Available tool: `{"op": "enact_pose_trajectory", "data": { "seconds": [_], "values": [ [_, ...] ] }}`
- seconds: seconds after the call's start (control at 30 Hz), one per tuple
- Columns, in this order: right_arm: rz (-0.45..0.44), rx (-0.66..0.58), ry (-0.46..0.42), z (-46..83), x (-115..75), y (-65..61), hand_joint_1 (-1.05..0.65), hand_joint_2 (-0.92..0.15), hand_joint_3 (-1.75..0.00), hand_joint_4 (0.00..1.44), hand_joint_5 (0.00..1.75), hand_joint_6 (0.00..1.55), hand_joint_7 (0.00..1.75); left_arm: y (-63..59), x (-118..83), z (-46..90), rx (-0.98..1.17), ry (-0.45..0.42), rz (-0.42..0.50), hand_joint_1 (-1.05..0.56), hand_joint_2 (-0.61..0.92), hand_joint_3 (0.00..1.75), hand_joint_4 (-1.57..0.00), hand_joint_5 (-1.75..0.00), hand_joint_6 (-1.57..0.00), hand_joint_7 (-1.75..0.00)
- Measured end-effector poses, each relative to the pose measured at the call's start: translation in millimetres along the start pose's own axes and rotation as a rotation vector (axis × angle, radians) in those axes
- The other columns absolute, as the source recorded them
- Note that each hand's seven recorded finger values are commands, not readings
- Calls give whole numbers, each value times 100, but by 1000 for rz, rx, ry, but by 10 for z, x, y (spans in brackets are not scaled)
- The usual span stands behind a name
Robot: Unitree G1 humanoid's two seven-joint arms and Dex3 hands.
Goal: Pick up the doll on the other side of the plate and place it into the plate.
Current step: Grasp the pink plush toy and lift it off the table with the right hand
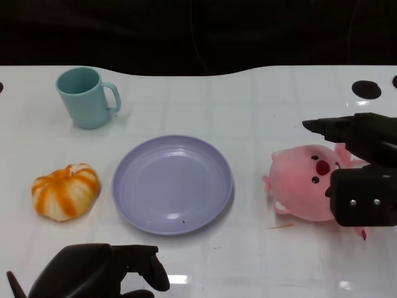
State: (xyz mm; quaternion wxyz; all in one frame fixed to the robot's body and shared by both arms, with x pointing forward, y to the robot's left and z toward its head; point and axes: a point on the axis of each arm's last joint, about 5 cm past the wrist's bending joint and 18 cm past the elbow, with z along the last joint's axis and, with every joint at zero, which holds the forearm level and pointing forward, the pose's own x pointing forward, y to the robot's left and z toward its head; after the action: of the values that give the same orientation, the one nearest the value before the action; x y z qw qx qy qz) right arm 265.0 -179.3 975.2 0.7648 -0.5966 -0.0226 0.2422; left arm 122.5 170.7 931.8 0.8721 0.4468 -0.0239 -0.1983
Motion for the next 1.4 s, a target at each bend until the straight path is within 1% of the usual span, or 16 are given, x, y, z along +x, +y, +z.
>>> {"op": "enact_pose_trajectory", "data": {
  "seconds": [0.27,0.4,0.77,0.9,0.93,0.97,1.0,1.03,1.1,1.17,1.2,1.23,1.3,1.33,1.37,1.4],
  "values": [
    [96,-29,35,-35,221,184,-82,-92,-1,1,16,12,0,3,-8,20,-2,-5,0,-29,92,35,-65,-152,-76,-81],
    [123,-31,54,-51,338,232,-83,-92,-3,1,16,10,0,2,-11,29,-3,-8,0,-29,92,35,-67,-152,-77,-81],
    [133,-67,67,-59,604,325,-85,-92,-7,9,20,18,3,-5,-13,44,-4,-3,-2,-30,92,36,-66,-152,-76,-81],
    [119,-79,57,-72,640,350,-81,-92,-8,21,25,30,8,-2,-15,57,-4,-5,0,-30,92,36,-65,-151,-76,-80],
    [104,-78,56,-77,645,359,-68,-91,-4,45,26,53,9,-1,-15,58,-5,-5,1,-30,92,36,-66,-151,-77,-81],
    [76,-75,54,-84,647,378,-60,-91,-2,60,25,65,8,-2,-15,60,-6,-5,1,-29,92,36,-66,-151,-77,-81],
    [46,-62,53,-93,650,402,-44,-91,-1,75,45,84,9,-2,-14,63,-8,-5,2,-30,92,36,-66,-151,-77,-81],
    [16,-42,51,-99,654,425,-38,-91,0,77,58,91,8,-4,-13,65,-10,-4,3,-30,92,36,-67,-151,-77,-81],
    [-35,9,50,-108,663,467,-23,-92,-11,85,98,111,13,-10,-10,71,-8,-3,2,-30,92,36,-67,-152,-77,-81],
    [-66,33,52,-120,666,497,-19,-92,-14,86,110,116,14,-12,-8,74,-7,-4,2,-29,92,36,-67,-152,-77,-81],
    [-76,34,51,-127,665,503,-17,-89,-21,86,134,121,26,-13,-8,75,-8,-3,2,-29,92,36,-67,-152,-77,-81],
    [-85,32,46,-132,666,506,-18,-79,-42,83,156,113,59,-14,-6,77,-9,-1,3,-29,92,36,-67,-153,-77,-81],
    [-104,27,31,-135,668,510,-20,-68,-66,81,169,99,97,-12,-3,82,-11,0,6,-29,92,36,-67,-153,-77,-81],
    [-113,23,25,-134,669,513,-23,-67,-69,80,162,93,98,-10,-2,85,-11,-1,7,-29,92,36,-67,-153,-77,-82],
    [-120,18,20,-133,670,517,-24,-69,-65,80,152,94,88,-10,-1,88,-11,-2,9,-29,92,35,-67,-153,-77,-82],
    [-126,11,16,-131,671,522,-25,-71,-61,77,155,91,94,-10,-1,89,-12,-2,9,-29,92,35,-67,-153,-77,-82]
  ]
}}
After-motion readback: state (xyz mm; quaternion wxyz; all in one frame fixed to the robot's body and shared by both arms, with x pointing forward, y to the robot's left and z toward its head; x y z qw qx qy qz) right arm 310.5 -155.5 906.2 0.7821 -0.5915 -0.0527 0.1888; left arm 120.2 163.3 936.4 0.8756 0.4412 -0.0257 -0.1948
